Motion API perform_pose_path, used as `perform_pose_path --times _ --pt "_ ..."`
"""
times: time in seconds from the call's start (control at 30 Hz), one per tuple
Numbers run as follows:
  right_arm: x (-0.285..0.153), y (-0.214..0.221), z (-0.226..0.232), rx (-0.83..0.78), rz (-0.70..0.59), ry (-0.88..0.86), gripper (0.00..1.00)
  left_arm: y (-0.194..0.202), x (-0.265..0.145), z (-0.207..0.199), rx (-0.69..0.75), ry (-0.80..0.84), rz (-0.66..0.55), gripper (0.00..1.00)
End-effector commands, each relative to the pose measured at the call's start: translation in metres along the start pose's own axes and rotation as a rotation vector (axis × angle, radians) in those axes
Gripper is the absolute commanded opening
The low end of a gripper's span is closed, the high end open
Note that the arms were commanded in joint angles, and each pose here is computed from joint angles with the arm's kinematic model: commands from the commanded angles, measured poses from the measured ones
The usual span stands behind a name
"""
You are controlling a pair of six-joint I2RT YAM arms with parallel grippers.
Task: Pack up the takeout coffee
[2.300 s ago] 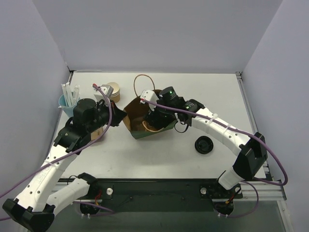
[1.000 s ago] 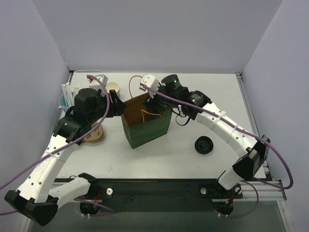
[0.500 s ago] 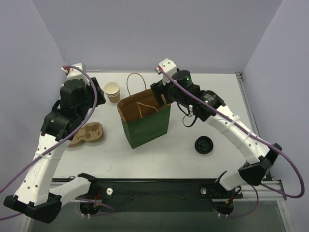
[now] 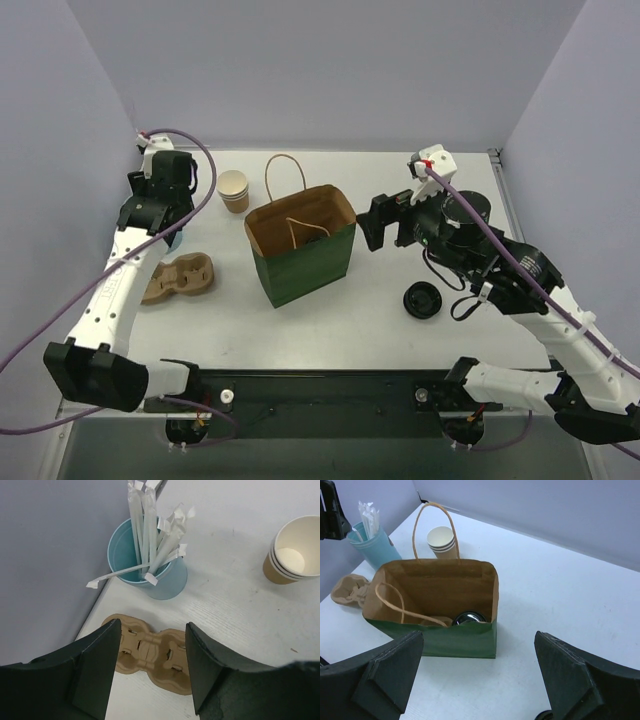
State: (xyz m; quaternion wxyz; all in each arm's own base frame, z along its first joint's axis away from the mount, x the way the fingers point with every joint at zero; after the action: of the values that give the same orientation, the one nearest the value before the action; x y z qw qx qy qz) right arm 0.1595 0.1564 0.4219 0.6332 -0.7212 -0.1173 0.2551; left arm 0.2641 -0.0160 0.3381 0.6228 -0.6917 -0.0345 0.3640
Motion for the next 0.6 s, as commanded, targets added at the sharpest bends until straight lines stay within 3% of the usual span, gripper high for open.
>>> perform_pose_path --times 0.0,0.33,0.57 --pt "-0.008 0.008 -0.006 -0.018 0.017 0.043 1.0 -0.004 0.03 -0.003 -0.034 -0.075 0.015 0.62" --pt "-0.026 0.026 -0.016 -0.059 0.019 0.074 1.0 0.031 0.093 -0.006 0.015 -0.13 0.126 0.58" --pt "-0.032 0.038 -0.022 -0.071 0.04 0.112 1.0 0.029 0.11 -0.01 0.077 -0.211 0.11 0.49"
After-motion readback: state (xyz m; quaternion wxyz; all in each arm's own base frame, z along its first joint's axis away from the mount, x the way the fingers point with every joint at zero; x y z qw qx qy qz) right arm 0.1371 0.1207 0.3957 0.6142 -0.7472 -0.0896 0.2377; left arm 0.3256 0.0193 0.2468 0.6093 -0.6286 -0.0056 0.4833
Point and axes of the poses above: each gripper's point midway between its finger pads, its own x axis out along the fingers, its own z axis along the line the jaws close on, y = z × x, the point moved 10 cm from there along -x, back along the fingers, and after that the axes turned 9 degrees about -x, right-handed, at the moved point
